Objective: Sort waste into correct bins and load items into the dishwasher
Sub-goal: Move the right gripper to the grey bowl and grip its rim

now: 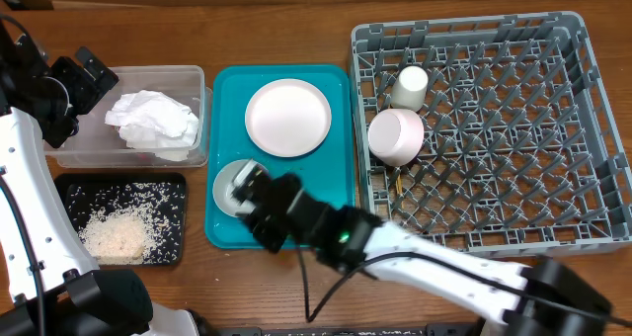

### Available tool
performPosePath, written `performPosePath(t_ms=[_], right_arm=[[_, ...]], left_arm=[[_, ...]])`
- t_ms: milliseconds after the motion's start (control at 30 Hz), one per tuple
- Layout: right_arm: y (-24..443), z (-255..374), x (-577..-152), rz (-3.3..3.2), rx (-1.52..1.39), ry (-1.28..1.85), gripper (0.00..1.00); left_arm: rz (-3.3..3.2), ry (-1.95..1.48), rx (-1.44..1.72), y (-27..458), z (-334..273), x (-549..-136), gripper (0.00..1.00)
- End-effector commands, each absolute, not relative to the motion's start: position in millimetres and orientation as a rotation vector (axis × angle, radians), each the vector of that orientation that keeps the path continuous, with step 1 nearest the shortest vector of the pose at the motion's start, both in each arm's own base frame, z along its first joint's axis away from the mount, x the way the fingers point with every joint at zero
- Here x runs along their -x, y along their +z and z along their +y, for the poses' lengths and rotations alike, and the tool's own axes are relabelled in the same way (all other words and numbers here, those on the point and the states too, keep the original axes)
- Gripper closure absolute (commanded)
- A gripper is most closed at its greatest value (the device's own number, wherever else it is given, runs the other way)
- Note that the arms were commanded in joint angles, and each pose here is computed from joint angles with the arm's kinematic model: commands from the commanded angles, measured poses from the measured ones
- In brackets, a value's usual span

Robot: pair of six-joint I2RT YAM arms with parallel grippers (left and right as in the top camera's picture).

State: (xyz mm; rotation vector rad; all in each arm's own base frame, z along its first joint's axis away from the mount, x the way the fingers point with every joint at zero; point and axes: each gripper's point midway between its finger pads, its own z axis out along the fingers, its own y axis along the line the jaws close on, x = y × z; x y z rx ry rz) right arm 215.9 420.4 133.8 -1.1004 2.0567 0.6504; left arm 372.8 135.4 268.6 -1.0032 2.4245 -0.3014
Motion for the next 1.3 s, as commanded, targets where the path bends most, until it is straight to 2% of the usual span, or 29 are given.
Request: performPosePath(t_ms=[0,133,267,467,600,1267], right_arm=[[108.1,432.9,-220.2,1.996,1.215,0.539,0.58],[78.2,434.9,-222.1,1.987,1.301,0.481,0.55],[68.5,434.3,-222.8,1.962,1.361,0.445,0.47],[68.4,430.7,-229.6,1.964,1.343,0.409,0.48],[68.5,427.4,-235.2,1.933,1.369,0.357,0.55],[62.0,426.6,-231.2,1.903,1.436,0.346,0.55]], left_arm=[[2.398,-0.313,0.996,278.4,133.8,-375.1,0.0],[2.398,-0.313,0.996,278.4,133.8,-375.1,0.0],[2.398,-0.313,0.995,278.4,133.7,-375.2,0.0],[2.398,-0.313,0.995,278.4,133.7,-375.2,0.0],[2.398,-0.313,0.996,278.4,133.8,-375.1,0.0],[2.398,-0.313,0.996,278.4,133.7,-375.1,0.0]])
